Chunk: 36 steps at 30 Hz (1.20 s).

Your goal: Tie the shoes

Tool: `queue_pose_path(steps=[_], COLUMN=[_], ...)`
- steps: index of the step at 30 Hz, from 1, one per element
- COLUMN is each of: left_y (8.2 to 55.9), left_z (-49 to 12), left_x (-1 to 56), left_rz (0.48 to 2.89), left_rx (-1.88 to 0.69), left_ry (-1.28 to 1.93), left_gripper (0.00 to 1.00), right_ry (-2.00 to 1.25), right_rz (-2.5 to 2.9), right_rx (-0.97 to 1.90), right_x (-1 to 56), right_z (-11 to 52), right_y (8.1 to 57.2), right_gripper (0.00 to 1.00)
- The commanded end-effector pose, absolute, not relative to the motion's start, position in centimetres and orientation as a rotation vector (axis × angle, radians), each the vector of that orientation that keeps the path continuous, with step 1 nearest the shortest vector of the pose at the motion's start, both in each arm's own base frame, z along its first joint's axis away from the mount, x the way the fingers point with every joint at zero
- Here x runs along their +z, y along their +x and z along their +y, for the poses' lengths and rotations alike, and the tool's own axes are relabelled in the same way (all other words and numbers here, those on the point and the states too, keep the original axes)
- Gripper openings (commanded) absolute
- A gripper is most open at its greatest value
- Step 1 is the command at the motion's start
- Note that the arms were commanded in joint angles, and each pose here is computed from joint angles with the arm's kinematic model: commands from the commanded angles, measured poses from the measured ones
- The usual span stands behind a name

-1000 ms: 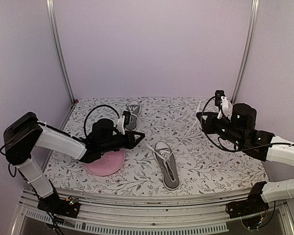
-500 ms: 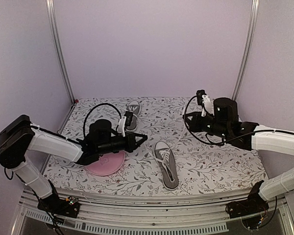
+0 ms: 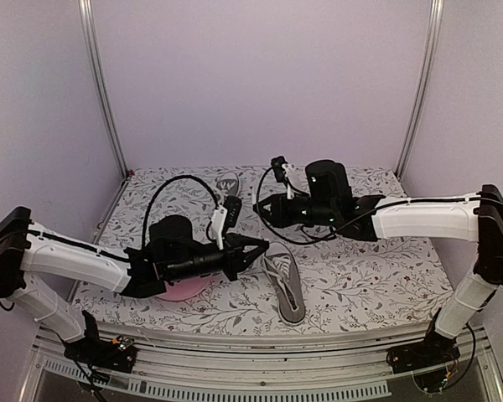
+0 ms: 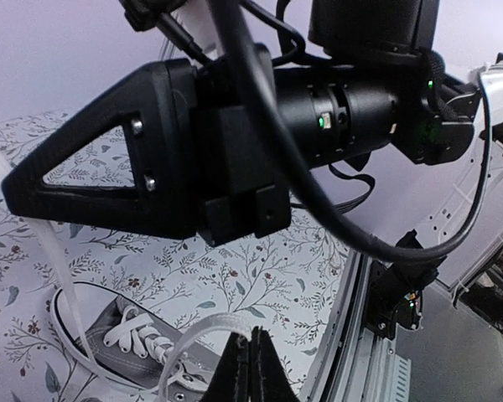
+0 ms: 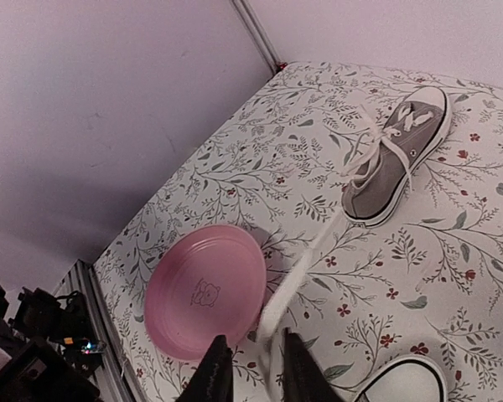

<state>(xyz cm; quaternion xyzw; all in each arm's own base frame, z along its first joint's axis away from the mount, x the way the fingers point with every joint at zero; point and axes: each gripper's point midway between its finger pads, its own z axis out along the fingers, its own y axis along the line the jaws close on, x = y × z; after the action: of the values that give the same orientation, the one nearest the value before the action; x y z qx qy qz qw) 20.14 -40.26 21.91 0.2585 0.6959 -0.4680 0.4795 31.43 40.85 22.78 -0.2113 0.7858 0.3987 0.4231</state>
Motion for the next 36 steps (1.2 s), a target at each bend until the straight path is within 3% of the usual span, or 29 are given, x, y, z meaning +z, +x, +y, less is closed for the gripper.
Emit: queue_pose_path(steps=[1,3,7,13,20,31,34,36], left_y=[20.5,20.9,22.7,25.3,26.4,26.5,26.3,26.4], left_z=[-40.6,-41.2,-42.2,-42.4,-42.3,-42.5,-42.8,-42.9], left_x=[21.4,21.6,22.1,21.6,21.4,21.1,21.2,21.2], left_rz=[1.735,1.744,1.781,1.836,1.861,1.879,1.869,1.867], left_rx=[-1.071,-1.067,-1.02,-1.007,-1.041,-1.077,-1.092,-1.097], left_ry=[0.628,0.626,0.605,0.58,0.572,0.559,0.565,0.564], left_gripper=[0.0,0.0,0.0,0.0,0.0,0.0,0.0,0.0], right_ry=[-0.525,-0.48,-0.476,-0.678,-0.789,-0.862,-0.853,-0.825], right_rz=[1.978,1.981,1.95,1.84,1.792,1.81,1.815,1.822], right_rx=[1.081,1.07,1.066,1.131,1.21,1.176,1.176,1.169], right_x=[22.7,22.8,22.7,22.2,21.7,20.3,20.3,20.4], right_z=[40.7,38.7,34.4,32.5,34.5,38.9,39.6,39.7], right_y=[30.7,31.1,30.4,25.9,23.1,24.7,25.2,25.5], right_gripper=[0.41,0.59,0.76,0.8,0.79,0.66,0.58,0.42])
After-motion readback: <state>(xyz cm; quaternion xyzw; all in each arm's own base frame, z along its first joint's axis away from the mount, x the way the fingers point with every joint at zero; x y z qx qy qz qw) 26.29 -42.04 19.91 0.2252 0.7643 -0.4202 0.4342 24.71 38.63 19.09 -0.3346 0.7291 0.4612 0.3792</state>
